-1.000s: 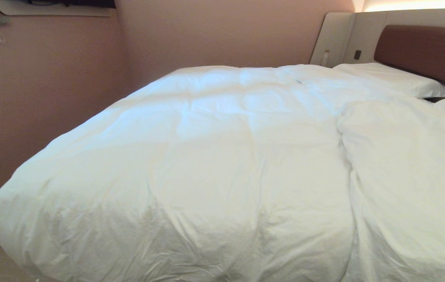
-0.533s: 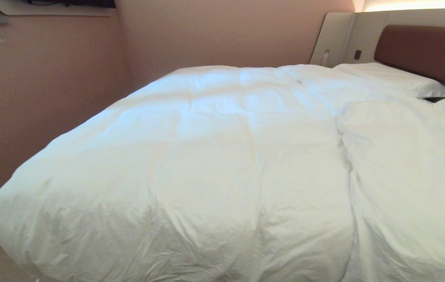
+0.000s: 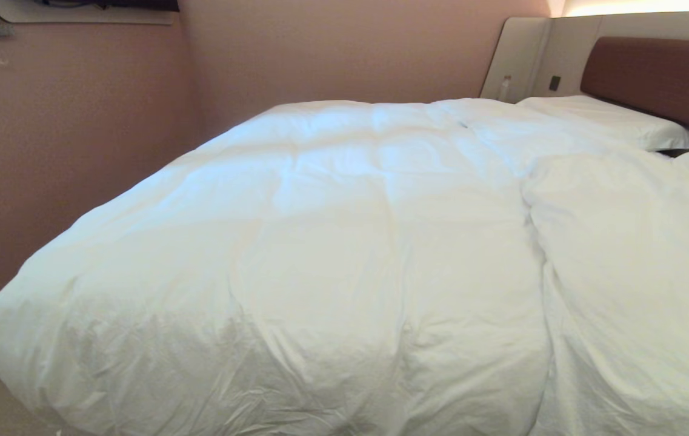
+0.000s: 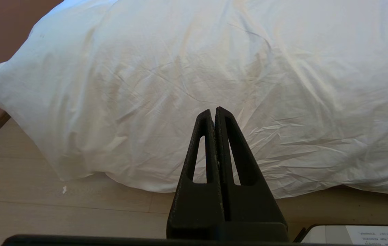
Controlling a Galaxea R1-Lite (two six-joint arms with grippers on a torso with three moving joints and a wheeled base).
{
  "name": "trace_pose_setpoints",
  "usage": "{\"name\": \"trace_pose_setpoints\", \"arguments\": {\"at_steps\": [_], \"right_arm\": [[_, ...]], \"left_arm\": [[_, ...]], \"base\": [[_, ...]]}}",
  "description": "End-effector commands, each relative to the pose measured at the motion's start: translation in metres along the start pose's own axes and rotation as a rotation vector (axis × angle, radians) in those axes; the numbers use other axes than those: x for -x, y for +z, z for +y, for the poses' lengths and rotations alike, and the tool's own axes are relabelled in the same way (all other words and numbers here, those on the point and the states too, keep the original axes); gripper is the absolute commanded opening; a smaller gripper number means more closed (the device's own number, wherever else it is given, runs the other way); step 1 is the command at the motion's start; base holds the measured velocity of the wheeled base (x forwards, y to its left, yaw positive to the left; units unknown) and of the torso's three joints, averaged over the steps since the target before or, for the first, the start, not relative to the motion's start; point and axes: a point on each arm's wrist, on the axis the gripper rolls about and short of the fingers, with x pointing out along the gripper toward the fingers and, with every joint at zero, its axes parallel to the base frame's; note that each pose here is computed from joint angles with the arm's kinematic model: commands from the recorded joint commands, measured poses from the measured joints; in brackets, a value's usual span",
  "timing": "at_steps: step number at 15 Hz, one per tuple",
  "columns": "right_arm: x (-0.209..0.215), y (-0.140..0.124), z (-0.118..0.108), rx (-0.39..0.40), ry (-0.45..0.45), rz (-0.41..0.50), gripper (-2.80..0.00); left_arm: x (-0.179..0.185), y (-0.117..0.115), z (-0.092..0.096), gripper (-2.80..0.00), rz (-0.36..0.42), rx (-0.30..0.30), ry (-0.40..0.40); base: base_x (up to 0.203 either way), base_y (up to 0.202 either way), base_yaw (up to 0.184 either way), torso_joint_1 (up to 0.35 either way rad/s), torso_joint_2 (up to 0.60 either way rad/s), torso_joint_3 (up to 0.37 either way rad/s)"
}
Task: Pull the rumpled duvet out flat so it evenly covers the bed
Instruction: Flatten the corners of the folded blanket
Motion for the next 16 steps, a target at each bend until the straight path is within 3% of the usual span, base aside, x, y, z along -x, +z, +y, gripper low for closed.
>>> {"name": "trace_pose_setpoints", "arguments": {"at_steps": [1,4,8,13,16], "right_arm": [[-0.041,0.006,0.018,-0.141,0.092,0.131,-2.8],[-0.067,0.005,0.006,-0.197,0.034,0.197,-2.8],[-0.071,-0.001,-0.035,-0.344,0.064,0.247,-2.8],[-0.084,-0.044,-0.091,-0.397,0.066,0.376,-2.8],[-0.101,-0.075,-0.13,-0.413,0.15,0.398,-2.8]], "left_arm": [[0.0,0.0,0.0,-2.8,0.0,0.0,0.001],[0.0,0.0,0.0,-2.8,0.0,0.0,0.001],[0.0,0.0,0.0,-2.8,0.0,0.0,0.0],[0.0,0.0,0.0,-2.8,0.0,0.0,0.001],[0.0,0.0,0.0,-2.8,0.0,0.0,-0.001]], "base": [[0.0,0.0,0.0,0.0,0.0,0.0],[0.0,0.0,0.0,0.0,0.0,0.0],[0.0,0.0,0.0,0.0,0.0,0.0],[0.0,0.0,0.0,0.0,0.0,0.0],[0.0,0.0,0.0,0.0,0.0,0.0]]}}
